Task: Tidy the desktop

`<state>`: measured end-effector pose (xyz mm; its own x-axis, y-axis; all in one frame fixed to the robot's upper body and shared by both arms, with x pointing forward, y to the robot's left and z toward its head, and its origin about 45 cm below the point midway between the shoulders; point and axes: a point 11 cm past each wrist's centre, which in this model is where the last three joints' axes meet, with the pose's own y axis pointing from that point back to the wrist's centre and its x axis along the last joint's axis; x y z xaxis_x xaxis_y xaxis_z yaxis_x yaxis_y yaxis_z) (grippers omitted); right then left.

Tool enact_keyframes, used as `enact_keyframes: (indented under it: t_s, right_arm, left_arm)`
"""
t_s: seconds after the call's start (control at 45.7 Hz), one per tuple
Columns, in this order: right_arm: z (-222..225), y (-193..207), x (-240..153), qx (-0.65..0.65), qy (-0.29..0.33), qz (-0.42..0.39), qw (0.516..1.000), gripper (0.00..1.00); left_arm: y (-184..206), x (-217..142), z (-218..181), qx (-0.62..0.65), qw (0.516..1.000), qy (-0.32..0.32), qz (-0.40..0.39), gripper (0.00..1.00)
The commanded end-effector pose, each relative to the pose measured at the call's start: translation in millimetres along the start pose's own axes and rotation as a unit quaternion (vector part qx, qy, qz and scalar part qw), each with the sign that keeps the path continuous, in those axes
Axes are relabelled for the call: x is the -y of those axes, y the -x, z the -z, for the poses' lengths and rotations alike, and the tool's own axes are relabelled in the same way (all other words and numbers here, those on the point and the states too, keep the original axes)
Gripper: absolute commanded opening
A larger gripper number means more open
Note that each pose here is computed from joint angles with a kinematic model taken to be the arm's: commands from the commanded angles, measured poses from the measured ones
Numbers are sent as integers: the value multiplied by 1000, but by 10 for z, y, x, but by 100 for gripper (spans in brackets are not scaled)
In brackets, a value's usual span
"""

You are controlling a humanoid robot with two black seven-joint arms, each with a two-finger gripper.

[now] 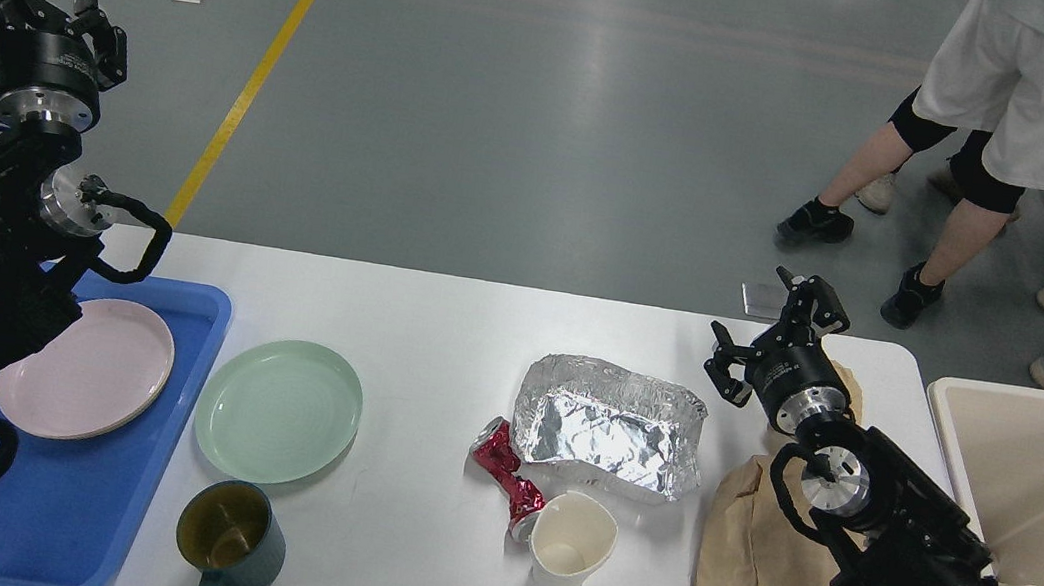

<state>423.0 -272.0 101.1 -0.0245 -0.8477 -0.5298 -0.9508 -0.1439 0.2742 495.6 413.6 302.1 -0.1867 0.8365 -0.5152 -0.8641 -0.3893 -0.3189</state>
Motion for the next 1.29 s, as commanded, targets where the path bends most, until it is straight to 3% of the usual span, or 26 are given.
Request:
enact_keyframes:
  t_s: [0.0, 0.46, 0.788, 1.029, 1.27]
  right_arm:
    - [0, 0, 0, 0, 0, 0, 1000, 100]
    - [0, 0, 0, 0, 0, 0, 1000, 100]
    - [0, 0, 0, 0, 0, 0, 1000, 100]
    - [0, 0, 0, 0, 0, 0, 1000, 100]
    - [0, 0, 0, 0, 0, 0, 1000, 100]
  left_arm:
    - [11, -5, 12, -1, 1000, -1, 0, 96]
    - [87, 51, -42, -1, 1000, 6, 3, 96]
    - [247, 388, -612, 7, 998, 62, 24, 96]
    - [443, 631, -1146, 126, 983, 86, 100, 96]
    - [584, 706, -1350, 253, 949, 74, 173, 96]
